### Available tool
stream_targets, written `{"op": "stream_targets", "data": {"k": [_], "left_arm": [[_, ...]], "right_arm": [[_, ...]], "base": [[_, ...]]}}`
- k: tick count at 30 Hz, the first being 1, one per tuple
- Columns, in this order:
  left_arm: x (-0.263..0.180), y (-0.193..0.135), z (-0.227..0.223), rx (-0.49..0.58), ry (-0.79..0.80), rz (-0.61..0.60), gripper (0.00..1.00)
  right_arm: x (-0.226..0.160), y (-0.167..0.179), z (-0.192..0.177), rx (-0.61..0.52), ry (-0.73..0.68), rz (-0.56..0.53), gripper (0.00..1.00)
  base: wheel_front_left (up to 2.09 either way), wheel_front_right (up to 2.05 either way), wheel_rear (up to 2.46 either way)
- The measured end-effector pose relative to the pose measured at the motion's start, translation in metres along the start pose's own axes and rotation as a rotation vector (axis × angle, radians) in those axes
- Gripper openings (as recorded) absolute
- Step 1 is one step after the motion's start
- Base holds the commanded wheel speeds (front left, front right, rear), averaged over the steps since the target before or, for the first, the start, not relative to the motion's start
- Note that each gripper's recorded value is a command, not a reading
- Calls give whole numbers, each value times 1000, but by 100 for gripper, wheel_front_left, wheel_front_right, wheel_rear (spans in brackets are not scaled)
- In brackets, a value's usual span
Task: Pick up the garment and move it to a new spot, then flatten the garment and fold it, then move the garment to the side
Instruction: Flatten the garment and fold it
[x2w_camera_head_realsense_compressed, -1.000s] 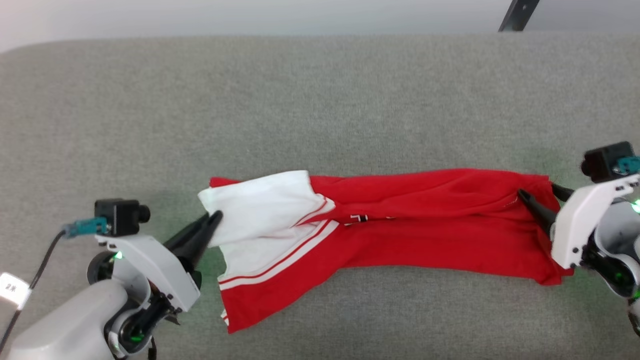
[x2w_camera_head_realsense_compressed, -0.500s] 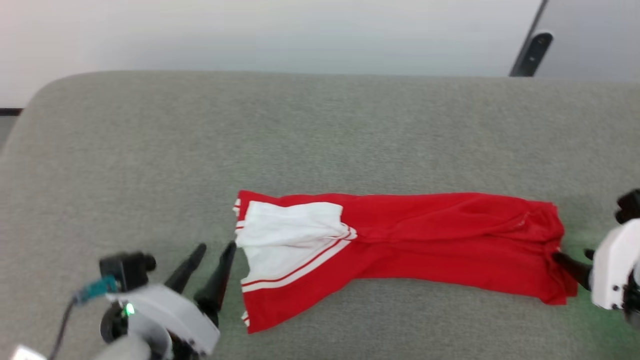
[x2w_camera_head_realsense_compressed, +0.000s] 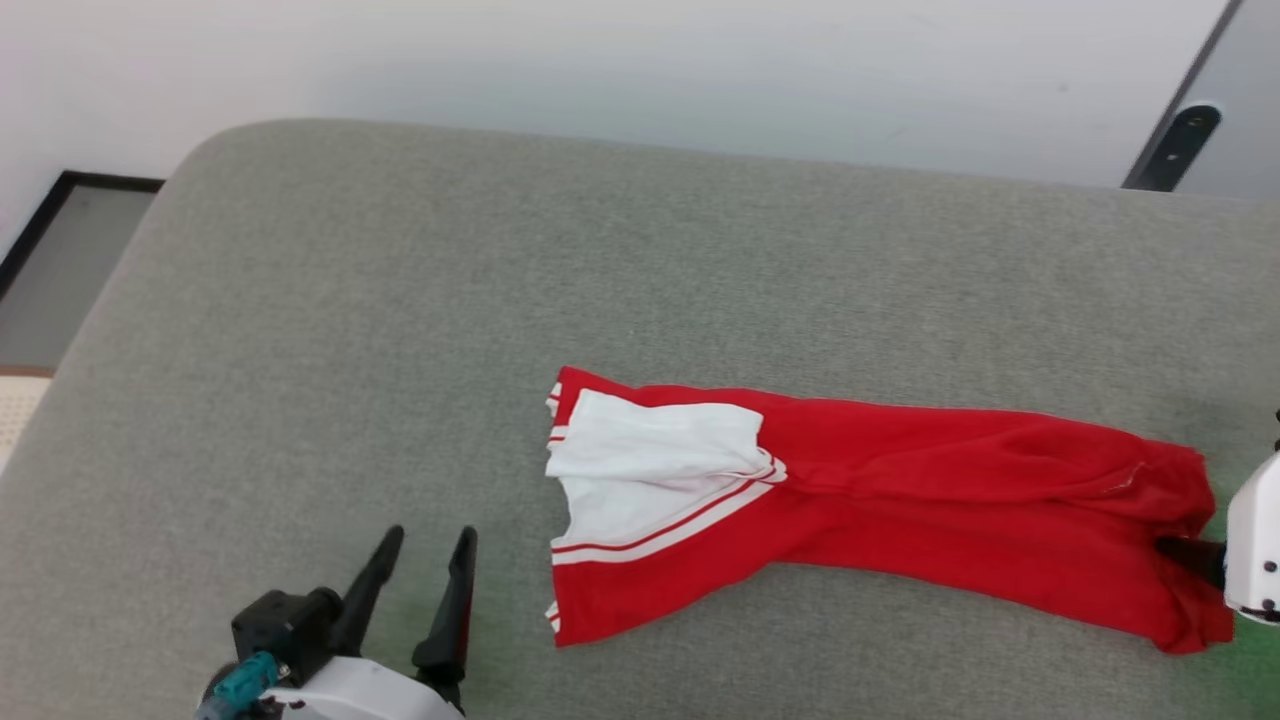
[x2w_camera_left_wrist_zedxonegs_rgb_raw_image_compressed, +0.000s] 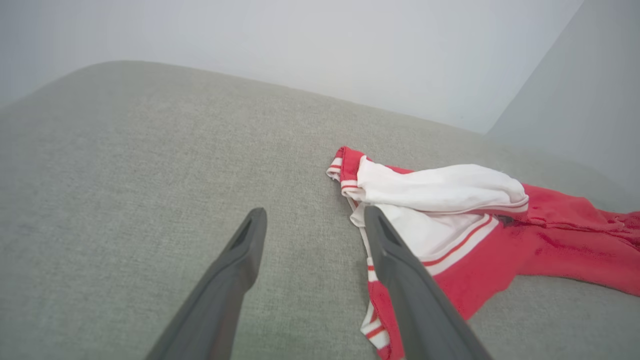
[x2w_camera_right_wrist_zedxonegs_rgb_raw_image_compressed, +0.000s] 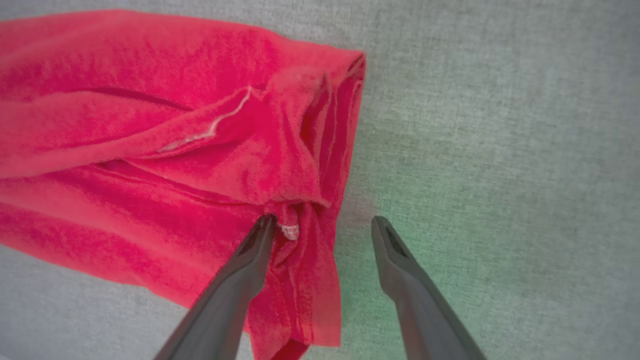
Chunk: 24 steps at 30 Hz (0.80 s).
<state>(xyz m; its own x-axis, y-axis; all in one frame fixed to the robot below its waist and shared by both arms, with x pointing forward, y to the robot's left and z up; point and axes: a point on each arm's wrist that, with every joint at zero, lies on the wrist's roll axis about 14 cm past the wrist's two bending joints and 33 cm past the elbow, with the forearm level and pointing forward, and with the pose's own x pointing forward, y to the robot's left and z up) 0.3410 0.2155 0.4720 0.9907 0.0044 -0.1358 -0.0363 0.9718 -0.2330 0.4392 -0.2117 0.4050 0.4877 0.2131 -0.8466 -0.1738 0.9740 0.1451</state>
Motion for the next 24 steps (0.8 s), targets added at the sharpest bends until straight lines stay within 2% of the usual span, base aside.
{"op": "stream_targets", "data": {"k": [8,14,15,16,17,18,19,24], "left_arm": [[-4,10,14,84,-83,48,100],[-3,17,7,67,-82,90,100],[-3,18,3,74,-71,92,100],[-4,20,0,77,-64,96,100],[-3,22,-2,73,-60,102,100],[-3,23,-4,69,-57,107,100],[-2,23,-5,69,-56,105,100],[0,23,-13,75,-37,101,100]], "right_arm": [[18,11,-2,12,62,-12,100],[29,13,-4,10,78,-32,100],[30,13,-5,6,78,-35,97],[32,13,-5,3,76,-38,52],[33,13,-5,-5,76,-42,35],[34,13,-5,-9,75,-45,3],[34,12,-4,-6,70,-45,0],[34,15,-1,3,38,-40,0]], "base": [[0,0,0],[0,0,0],[0,0,0],[0,0,0],[0,0,0],[0,0,0],[0,0,0],[0,0,0]]}}
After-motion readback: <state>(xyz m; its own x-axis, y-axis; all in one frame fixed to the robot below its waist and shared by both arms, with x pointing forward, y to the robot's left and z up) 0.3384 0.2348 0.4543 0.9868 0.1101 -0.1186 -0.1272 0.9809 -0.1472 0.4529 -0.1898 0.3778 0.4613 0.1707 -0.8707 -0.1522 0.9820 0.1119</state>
